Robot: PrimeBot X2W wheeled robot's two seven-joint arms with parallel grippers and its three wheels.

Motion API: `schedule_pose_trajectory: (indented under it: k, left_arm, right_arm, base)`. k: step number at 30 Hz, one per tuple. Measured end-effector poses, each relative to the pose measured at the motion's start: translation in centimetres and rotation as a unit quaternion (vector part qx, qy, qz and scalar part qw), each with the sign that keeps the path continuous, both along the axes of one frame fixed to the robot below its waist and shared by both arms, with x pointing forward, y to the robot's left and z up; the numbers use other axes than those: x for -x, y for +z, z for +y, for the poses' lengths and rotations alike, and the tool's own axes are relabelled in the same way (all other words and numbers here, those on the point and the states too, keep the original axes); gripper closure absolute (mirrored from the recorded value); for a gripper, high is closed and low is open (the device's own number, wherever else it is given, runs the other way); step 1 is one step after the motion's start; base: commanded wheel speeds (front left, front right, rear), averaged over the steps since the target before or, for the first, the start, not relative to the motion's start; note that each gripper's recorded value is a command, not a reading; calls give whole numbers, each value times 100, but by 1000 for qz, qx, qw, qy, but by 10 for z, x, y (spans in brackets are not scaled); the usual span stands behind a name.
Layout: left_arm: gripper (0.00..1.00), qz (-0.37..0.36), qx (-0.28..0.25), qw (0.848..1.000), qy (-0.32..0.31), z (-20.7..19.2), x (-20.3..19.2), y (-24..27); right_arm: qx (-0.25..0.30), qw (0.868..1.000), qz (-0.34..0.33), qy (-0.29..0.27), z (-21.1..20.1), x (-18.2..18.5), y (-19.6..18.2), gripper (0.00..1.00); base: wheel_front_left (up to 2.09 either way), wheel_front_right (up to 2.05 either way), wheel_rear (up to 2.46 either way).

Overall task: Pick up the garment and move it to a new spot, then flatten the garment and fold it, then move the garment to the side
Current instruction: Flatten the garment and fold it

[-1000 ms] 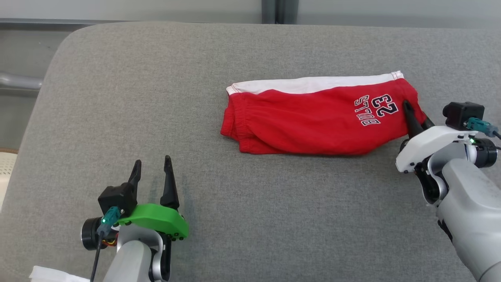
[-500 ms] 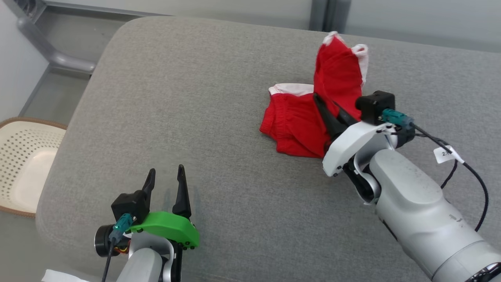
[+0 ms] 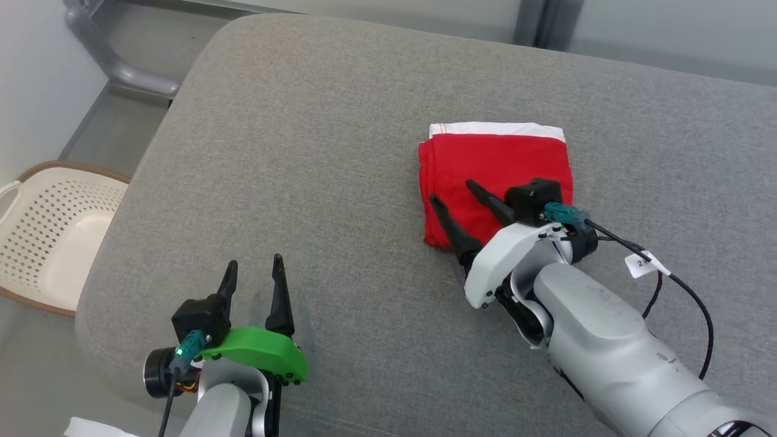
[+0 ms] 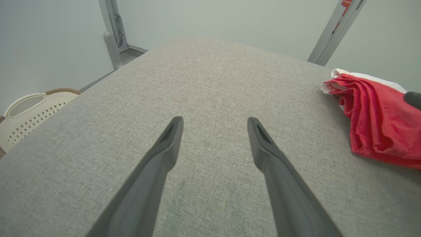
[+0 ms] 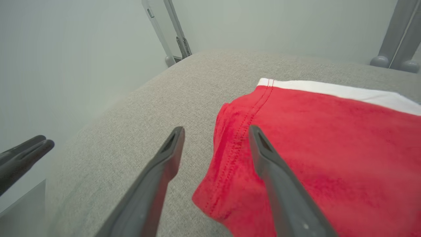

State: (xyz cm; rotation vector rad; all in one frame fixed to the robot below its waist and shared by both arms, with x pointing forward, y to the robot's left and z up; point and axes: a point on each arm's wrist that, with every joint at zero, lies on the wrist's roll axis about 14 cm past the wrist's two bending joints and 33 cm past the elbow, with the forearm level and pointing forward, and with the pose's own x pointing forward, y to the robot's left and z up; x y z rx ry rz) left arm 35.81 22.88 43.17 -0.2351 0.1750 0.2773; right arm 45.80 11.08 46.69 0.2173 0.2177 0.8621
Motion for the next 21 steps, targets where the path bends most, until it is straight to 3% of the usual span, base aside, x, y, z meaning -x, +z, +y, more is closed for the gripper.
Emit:
schedule_pose_trajectory:
  k: [11,21]
  left_arm:
    - [0,-13,-15,998,-54,-28,-28,5]
    - [0,-13,-24,994,-107,-58,-47,1]
  right_arm:
    - [-6,988,-19,-156,-105,-38,5,0]
    - [24,960,-15,-277,-202,-24,-13,0]
  base:
    - [0,0,0]
    - [0,0,0]
